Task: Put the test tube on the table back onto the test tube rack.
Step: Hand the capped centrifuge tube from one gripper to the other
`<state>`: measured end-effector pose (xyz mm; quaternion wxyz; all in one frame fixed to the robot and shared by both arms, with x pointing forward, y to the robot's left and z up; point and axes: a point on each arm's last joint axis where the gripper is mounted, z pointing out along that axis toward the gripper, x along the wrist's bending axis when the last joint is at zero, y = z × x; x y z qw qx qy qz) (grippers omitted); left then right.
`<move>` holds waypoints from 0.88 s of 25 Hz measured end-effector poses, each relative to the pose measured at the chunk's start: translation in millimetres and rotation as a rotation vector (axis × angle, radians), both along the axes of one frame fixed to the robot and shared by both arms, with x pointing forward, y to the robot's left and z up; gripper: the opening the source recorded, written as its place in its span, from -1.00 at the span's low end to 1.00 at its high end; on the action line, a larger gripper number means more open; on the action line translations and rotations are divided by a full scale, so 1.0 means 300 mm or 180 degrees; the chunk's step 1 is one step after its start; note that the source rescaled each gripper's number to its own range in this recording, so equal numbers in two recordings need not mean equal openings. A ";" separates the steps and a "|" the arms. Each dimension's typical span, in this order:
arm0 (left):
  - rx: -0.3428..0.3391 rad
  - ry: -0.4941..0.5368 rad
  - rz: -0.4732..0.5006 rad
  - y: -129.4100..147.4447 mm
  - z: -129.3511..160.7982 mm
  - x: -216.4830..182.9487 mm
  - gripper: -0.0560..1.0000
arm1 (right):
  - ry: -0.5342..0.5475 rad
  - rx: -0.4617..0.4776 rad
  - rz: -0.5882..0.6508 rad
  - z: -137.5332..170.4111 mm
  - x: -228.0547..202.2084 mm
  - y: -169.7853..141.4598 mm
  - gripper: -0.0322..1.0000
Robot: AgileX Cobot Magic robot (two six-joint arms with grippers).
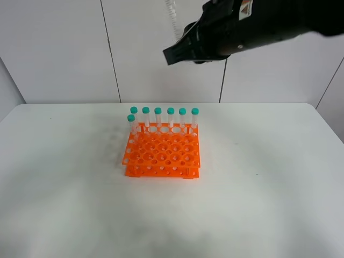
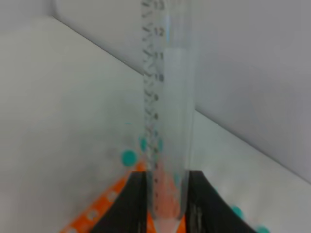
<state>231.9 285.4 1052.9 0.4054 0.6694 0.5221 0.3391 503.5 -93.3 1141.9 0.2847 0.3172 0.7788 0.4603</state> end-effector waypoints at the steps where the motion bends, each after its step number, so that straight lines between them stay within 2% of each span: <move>1: 0.0000 -0.0003 0.0000 0.000 0.000 0.000 1.00 | -0.0072 0.0087 0.0066 -0.031 -0.017 0.011 -0.88; 5: 0.0000 -0.0003 0.0000 0.000 0.000 0.000 1.00 | -0.0286 0.0537 0.0139 -0.146 -0.086 -0.018 -0.88; 11: 0.0000 -0.0003 0.0000 0.000 0.000 0.000 1.00 | -0.0560 0.0912 0.0198 -0.268 -0.207 -0.110 -0.88; 17: -0.0003 -0.0003 -0.0001 0.000 0.000 0.000 1.00 | -0.0488 0.0924 0.0167 -0.345 -0.277 -0.169 -0.88; 22: -0.0003 -0.0003 -0.0001 0.000 0.000 0.000 1.00 | -0.0452 0.0910 0.0157 -0.368 -0.293 -0.183 -0.88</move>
